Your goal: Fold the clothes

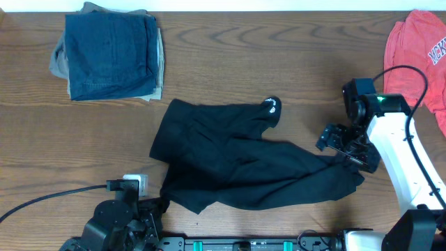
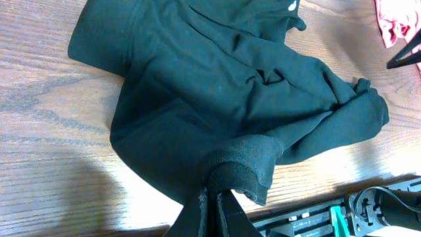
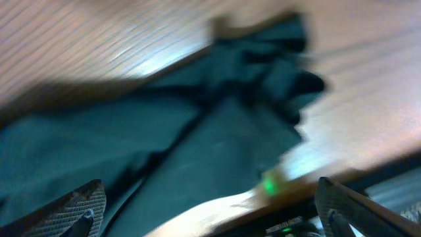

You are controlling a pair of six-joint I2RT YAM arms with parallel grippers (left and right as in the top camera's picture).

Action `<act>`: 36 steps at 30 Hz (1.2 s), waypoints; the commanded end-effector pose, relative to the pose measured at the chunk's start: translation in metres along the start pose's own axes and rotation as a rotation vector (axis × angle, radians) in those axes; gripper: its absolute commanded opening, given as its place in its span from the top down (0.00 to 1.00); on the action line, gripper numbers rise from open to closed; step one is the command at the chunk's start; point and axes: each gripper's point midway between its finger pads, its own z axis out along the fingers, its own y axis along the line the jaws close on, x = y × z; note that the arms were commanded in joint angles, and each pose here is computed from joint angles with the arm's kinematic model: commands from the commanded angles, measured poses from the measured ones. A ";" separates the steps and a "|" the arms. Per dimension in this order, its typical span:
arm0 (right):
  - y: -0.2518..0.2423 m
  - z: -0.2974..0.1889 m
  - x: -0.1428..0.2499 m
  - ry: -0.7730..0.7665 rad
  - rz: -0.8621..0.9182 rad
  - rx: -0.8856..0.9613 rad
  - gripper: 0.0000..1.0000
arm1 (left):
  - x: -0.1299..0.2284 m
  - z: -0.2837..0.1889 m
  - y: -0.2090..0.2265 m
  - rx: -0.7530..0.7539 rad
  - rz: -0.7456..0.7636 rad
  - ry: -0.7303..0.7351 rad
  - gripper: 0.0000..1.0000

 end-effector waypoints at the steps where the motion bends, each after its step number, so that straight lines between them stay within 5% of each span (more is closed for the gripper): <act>1: 0.038 -0.009 0.020 0.056 -0.214 -0.189 0.01 | -0.005 -0.005 -0.001 0.004 -0.003 -0.028 0.94; 9: 0.080 -0.008 0.065 0.086 -0.510 -0.220 0.01 | -0.024 -0.006 -0.008 0.022 -0.002 -0.110 0.94; 19: 0.131 -0.009 0.094 -0.016 -0.810 -0.281 0.01 | -0.107 -0.029 -0.032 0.061 0.033 -0.478 0.94; 36: 0.190 -0.029 0.135 -0.146 -1.434 -0.597 0.01 | -0.155 -0.030 0.022 -0.383 0.004 -0.641 0.94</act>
